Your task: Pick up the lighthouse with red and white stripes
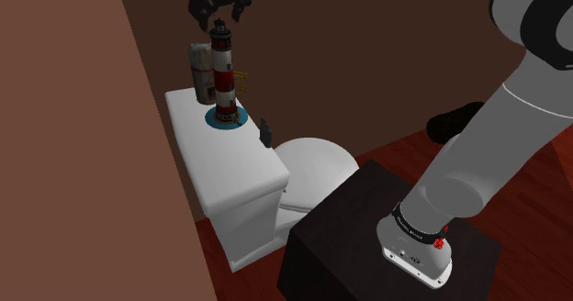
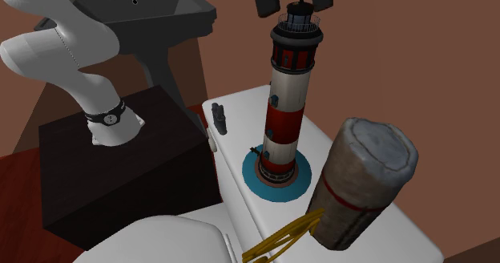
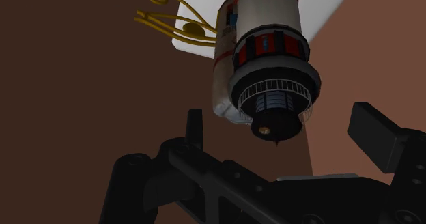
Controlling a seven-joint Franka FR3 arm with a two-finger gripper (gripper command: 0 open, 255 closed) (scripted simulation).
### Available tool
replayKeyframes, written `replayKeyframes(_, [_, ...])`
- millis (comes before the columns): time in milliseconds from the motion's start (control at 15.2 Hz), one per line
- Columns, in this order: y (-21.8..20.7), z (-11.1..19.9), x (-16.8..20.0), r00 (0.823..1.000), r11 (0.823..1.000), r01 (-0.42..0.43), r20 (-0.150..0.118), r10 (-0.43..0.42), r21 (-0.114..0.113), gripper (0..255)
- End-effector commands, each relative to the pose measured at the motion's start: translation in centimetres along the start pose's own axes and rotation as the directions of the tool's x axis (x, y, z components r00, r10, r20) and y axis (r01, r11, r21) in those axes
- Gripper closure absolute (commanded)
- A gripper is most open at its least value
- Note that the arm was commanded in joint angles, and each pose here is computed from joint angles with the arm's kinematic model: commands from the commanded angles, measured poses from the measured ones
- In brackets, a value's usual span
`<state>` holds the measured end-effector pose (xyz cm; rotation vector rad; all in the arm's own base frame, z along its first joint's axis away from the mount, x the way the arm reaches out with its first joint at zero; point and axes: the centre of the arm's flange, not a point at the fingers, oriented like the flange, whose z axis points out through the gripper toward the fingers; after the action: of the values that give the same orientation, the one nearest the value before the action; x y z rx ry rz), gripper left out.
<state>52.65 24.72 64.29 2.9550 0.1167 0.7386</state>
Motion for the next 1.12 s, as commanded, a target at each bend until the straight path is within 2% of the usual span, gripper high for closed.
replayKeyframes(0, [-0.1,1.0,-0.6,1.000,1.000,0.000,-0.001,0.000,0.000,0])
replayKeyframes(198, [-0.2,1.7,-1.0,1.000,1.000,0.000,-0.001,0.000,0.000,0])
replayKeyframes(264, [-0.2,1.6,-1.0,1.000,1.000,0.000,-0.001,0.000,0.000,255])
replayKeyframes(858, [-0.2,1.7,-1.0,1.000,1.000,0.000,-0.001,0.000,0.000,255])
replayKeyframes(1056, [0.0,0.3,-0.2,1.000,1.000,0.000,-0.001,0.000,0.000,255])
